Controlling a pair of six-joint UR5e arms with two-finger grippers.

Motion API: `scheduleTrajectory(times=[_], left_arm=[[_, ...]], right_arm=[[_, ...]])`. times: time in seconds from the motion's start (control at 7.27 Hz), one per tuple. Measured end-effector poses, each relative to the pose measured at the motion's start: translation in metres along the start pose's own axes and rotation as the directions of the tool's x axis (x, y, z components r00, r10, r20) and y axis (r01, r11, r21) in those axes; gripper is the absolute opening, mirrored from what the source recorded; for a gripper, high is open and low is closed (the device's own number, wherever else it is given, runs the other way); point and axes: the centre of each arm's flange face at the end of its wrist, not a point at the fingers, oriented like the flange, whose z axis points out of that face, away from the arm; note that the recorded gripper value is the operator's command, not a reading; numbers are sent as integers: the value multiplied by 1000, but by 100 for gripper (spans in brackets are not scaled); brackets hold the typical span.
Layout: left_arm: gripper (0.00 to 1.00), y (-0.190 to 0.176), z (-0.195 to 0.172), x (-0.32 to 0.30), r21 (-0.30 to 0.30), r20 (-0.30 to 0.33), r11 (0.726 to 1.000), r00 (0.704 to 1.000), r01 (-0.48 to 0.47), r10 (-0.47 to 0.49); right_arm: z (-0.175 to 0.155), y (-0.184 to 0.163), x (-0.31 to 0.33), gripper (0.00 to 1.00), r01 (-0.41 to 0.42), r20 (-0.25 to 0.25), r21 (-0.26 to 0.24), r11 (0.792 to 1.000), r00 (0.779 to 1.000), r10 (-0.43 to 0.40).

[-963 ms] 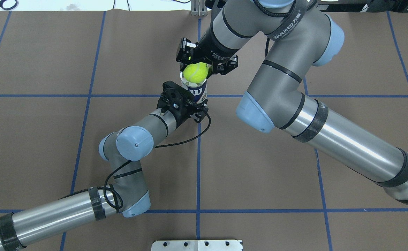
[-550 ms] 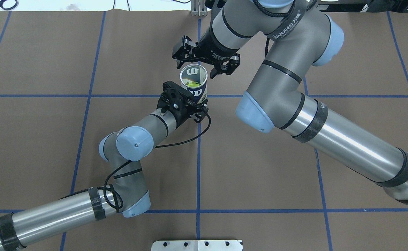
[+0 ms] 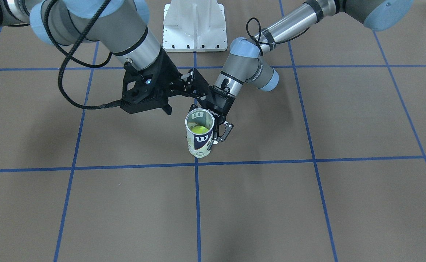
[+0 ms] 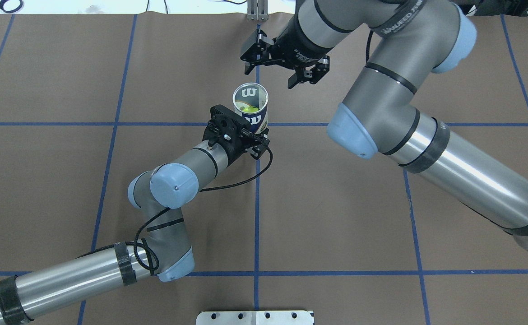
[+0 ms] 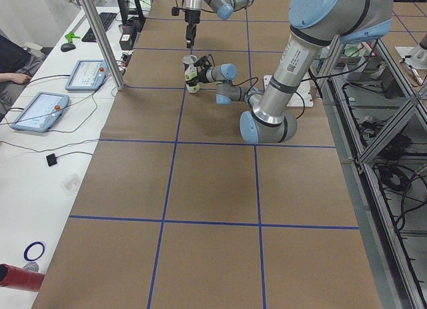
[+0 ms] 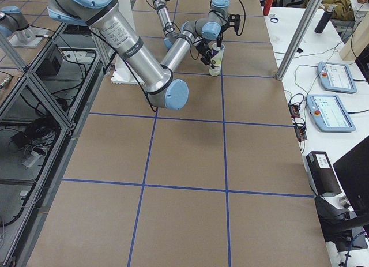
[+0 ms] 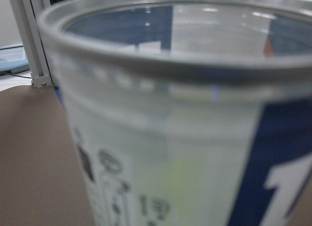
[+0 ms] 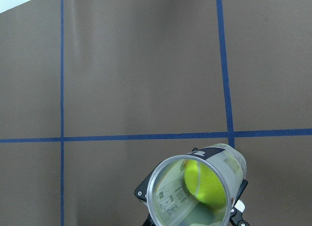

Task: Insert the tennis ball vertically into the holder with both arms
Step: 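Raise the open right gripper away from the can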

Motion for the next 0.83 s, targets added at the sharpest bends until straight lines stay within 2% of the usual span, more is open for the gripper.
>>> scheduleTrajectory(times=[0.28, 0.83], left_arm=[[99, 1, 0, -1, -3, 2, 1000, 1000, -5, 5], [99, 2, 0, -2, -7, 0, 1000, 1000, -15, 15]], right_arm=[[-30, -17, 50, 99, 16, -10, 6, 1000, 1000, -16], [-44, -35, 94, 99, 47, -44, 23, 999, 998, -46]])
